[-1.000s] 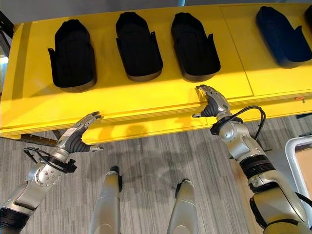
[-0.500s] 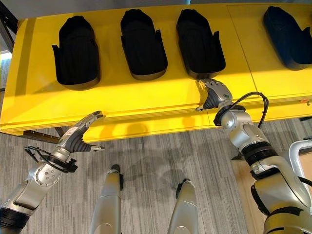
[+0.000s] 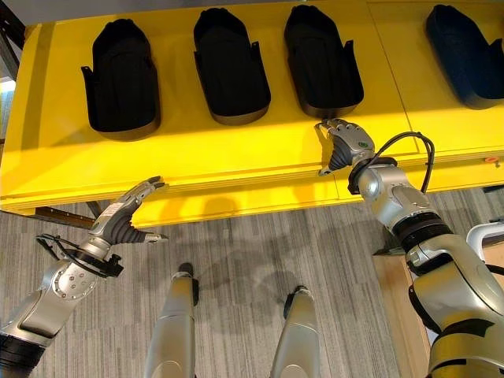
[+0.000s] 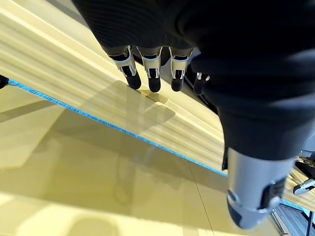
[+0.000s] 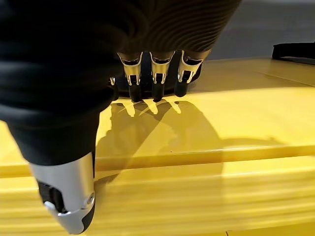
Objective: Move parts from the plastic box to the shelf.
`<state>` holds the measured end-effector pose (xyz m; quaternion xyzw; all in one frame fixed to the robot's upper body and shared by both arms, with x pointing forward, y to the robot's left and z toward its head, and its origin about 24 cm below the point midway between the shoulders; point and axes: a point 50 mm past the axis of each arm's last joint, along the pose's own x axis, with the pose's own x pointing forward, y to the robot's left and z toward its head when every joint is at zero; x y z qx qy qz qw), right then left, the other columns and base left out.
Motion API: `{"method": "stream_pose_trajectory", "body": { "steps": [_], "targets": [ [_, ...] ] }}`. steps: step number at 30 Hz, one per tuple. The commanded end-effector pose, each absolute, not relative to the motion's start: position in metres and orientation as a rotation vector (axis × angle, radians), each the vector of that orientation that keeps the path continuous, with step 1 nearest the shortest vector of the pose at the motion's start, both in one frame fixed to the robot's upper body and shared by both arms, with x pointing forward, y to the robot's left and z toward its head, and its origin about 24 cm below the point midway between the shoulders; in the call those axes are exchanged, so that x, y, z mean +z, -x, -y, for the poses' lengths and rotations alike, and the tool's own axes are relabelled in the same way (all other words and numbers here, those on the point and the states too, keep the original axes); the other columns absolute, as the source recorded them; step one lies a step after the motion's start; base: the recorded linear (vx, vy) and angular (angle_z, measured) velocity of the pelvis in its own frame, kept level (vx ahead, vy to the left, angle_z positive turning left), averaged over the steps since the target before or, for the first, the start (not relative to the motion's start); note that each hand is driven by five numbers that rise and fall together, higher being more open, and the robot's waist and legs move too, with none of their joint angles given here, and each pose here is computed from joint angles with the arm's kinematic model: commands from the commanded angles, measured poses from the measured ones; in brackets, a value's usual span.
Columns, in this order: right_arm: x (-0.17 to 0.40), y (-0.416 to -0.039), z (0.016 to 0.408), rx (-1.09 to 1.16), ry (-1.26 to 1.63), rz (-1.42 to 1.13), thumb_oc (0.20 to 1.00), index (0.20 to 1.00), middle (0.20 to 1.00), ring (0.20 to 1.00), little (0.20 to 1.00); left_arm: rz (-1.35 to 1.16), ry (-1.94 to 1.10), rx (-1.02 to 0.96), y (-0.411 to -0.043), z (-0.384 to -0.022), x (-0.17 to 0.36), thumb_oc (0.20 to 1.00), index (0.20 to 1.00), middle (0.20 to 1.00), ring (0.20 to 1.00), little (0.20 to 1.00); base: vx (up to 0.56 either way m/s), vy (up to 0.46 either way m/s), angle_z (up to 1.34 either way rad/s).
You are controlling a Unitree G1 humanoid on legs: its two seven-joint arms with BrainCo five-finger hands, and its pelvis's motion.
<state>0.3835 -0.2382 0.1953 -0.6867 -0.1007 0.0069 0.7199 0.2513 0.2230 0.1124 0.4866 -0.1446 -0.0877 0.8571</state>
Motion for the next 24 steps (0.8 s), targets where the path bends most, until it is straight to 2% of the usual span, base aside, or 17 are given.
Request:
{"method": "stream_pose_trajectory", "body": {
  "steps": [1,6,7,11,12,17,24],
  "targets": [
    [0.229,-0.389,0.242,-0.118,1.502,0.284,1.0,1.0,1.0,1.0,1.0,0.113,-1.025,-0.282,-0.232,-0.233,0.078,1.0,1.0,1.0,1.0,1.0,0.0,0.0,0.0],
    [0.204,-0.378,0.24,-0.084,1.406,0.283,1.0,1.0,1.0,1.0,1.0,0.107,-1.017,-0.259,-0.233,-0.234,0.076,1.0,1.0,1.0,1.0,1.0,0.0,0.0,0.0],
    [0.183,-0.367,0.235,-0.037,1.312,0.292,1.0,1.0,1.0,1.0,1.0,0.103,-0.998,-0.237,-0.234,-0.235,0.075,1.0,1.0,1.0,1.0,1.0,0.0,0.0,0.0],
    [0.182,-0.365,0.237,-0.038,1.31,0.286,1.0,1.0,1.0,1.0,1.0,0.102,-1.001,-0.242,-0.234,-0.234,0.074,1.0,1.0,1.0,1.0,1.0,0.0,0.0,0.0],
    [0.146,-0.342,0.226,0.026,1.044,0.291,1.0,1.0,1.0,1.0,1.0,0.09,-0.912,-0.21,-0.233,-0.232,0.069,1.0,1.0,1.0,1.0,1.0,0.03,-0.034,0.02],
    [0.129,-0.317,0.226,0.016,0.827,0.316,1.0,1.0,1.0,1.0,1.0,0.093,-0.786,-0.208,-0.23,-0.227,0.065,1.0,1.0,1.0,1.0,1.0,0.02,-0.025,0.05],
    [0.114,-0.262,0.226,0.05,0.464,0.361,1.0,1.0,1.0,1.0,1.0,-0.01,-0.129,-0.149,-0.218,-0.223,0.037,1.0,1.0,1.0,1.0,1.0,0.05,-0.065,-0.03]
  ]
}}
